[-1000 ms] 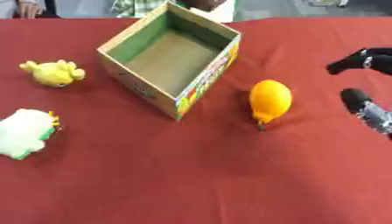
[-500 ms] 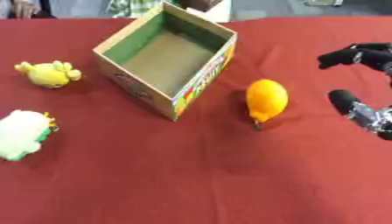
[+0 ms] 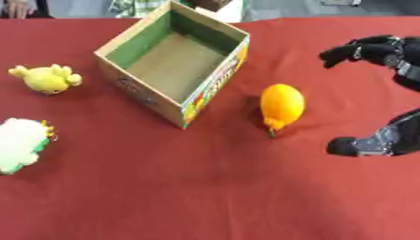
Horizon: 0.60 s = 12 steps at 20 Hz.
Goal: Pick up objects on the table and place them in the box.
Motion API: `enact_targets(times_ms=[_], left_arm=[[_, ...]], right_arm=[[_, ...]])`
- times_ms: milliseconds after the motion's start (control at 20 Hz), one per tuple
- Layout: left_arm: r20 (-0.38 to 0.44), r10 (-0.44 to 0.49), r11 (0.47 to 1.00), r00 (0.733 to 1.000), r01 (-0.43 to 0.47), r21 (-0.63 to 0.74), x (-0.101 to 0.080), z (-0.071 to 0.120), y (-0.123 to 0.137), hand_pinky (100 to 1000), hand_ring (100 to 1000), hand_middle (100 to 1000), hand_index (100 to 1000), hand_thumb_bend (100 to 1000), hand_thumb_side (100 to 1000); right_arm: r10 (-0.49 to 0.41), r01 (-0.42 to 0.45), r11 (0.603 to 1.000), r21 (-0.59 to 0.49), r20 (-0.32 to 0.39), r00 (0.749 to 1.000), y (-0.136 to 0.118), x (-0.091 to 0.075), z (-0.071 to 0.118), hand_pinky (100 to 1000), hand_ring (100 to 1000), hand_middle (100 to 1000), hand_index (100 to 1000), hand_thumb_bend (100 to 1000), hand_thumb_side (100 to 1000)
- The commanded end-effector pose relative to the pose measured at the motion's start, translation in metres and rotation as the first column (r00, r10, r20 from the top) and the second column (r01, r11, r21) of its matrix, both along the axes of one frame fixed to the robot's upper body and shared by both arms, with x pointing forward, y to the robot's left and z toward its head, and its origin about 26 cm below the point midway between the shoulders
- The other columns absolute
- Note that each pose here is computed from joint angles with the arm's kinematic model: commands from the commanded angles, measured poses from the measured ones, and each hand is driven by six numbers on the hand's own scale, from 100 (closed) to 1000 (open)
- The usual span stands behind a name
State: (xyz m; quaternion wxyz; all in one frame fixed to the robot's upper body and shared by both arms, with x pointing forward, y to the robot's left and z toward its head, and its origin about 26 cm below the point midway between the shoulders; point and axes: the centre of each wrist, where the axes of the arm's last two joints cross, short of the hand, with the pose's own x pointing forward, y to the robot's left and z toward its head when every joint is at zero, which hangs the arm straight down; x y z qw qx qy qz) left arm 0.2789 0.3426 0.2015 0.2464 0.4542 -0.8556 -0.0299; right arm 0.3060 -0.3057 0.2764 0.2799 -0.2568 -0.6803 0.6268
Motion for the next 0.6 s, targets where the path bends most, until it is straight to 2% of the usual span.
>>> enact_targets(times_ms=[50,250,600], left_arm=[[0.019,-0.013,1.0,1.0,0.012,0.016,-0.001,0.008,-0.001,479,520,577,610,100,465],[0.015,-0.015,1.0,1.0,0.015,0.015,-0.001,0.008,-0.001,479,520,577,610,100,465],[0.013,-0.021,1.0,1.0,0.021,0.015,-0.001,0.008,-0.002,478,520,577,609,100,464]], right_arm=[[-0.045,0.045,0.997,-0.06,-0.007,0.999,-0.008,0.007,0.009,848,867,771,968,778,616],[-0.081,0.078,0.995,-0.065,-0.046,0.996,-0.013,0.02,0.009,859,878,776,1000,792,610],[-0.148,0.143,0.988,-0.057,-0.086,0.985,-0.019,0.046,0.006,866,893,816,1000,776,586]])
